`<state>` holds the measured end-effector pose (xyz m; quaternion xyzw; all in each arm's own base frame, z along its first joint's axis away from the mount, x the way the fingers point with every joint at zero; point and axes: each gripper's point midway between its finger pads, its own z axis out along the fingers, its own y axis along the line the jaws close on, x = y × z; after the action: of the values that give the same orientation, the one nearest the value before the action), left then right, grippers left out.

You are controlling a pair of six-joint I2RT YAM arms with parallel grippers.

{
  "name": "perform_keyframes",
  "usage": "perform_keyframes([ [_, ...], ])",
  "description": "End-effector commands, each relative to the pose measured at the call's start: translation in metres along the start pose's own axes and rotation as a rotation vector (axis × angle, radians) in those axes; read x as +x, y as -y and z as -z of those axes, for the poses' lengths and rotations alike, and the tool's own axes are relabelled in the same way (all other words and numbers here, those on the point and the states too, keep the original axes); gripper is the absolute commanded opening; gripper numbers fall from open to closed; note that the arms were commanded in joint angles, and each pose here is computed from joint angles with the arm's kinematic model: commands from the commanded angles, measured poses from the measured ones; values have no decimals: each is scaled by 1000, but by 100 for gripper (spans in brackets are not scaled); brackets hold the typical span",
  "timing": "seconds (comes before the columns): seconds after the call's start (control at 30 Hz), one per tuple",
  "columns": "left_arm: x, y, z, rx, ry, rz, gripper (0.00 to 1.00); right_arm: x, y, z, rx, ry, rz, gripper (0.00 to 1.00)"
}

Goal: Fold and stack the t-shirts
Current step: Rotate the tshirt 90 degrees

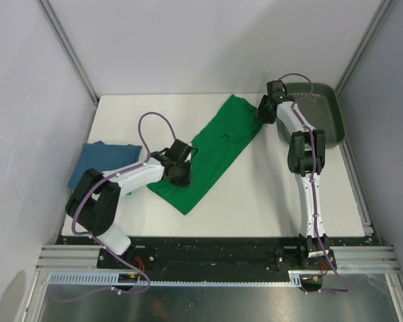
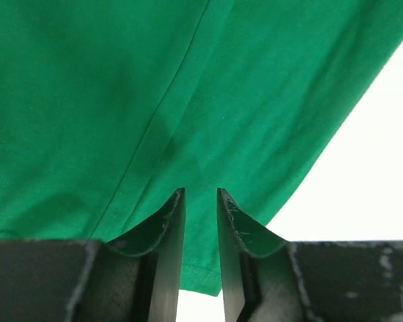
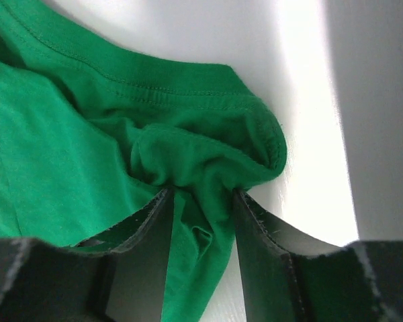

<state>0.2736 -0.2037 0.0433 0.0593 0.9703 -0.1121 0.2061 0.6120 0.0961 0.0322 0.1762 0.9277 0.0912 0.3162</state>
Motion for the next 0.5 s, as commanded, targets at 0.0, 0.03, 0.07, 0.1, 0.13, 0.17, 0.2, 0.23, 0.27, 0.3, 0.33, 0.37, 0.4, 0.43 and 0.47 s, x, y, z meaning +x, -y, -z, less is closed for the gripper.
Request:
perform_keyframes([
  [0.0, 11, -3, -7, -15, -46, -23, 29, 8, 19, 0, 30, -53, 27, 47],
  [0.03, 17, -3, -9, -18, -60, -26, 29, 7, 20, 1, 37, -52, 24, 47],
  [0.07, 22, -2, -10, -23, -68, -31, 29, 8, 22, 2, 46, -53, 21, 48],
  [0.1, 27, -1, -12, -28, -79, -36, 29, 9, 24, 3, 58, -57, 18, 48],
  [0.13, 34, 0, -14, -32, -93, -40, 29, 10, 27, 3, 74, -59, 13, 48],
  [0.17, 40, 1, -15, -35, -106, -42, 29, 12, 29, 4, 86, -59, 9, 48],
  [0.2, 45, 2, -17, -39, -117, -48, 28, 13, 32, 5, 96, -61, 4, 48],
  [0.23, 51, 4, -18, -44, -126, -53, 29, 15, 35, 5, 106, -62, -3, 48],
  [0.27, 56, 6, -20, -46, -135, -61, 28, 16, 36, 5, 112, -63, -10, 48],
  [0.3, 61, 9, -21, -48, -145, -69, 28, 18, 38, 4, 117, -67, -18, 48],
  [0.33, 66, 12, -22, -48, -154, -78, 29, 20, 39, 4, 120, -70, -22, 48],
  [0.37, 70, 16, -22, -45, -160, -87, 29, 21, 39, 3, 121, -74, -26, 49],
  [0.4, 74, 21, -23, -38, -168, -93, 29, 22, 40, 3, 125, -75, -29, 49],
  [0.43, 79, 26, -23, -34, -175, -100, 29, 22, 41, 3, 134, -74, -32, 49],
  [0.47, 83, 31, -23, -29, -182, -106, 29, 22, 43, 4, 145, -71, -34, 50],
])
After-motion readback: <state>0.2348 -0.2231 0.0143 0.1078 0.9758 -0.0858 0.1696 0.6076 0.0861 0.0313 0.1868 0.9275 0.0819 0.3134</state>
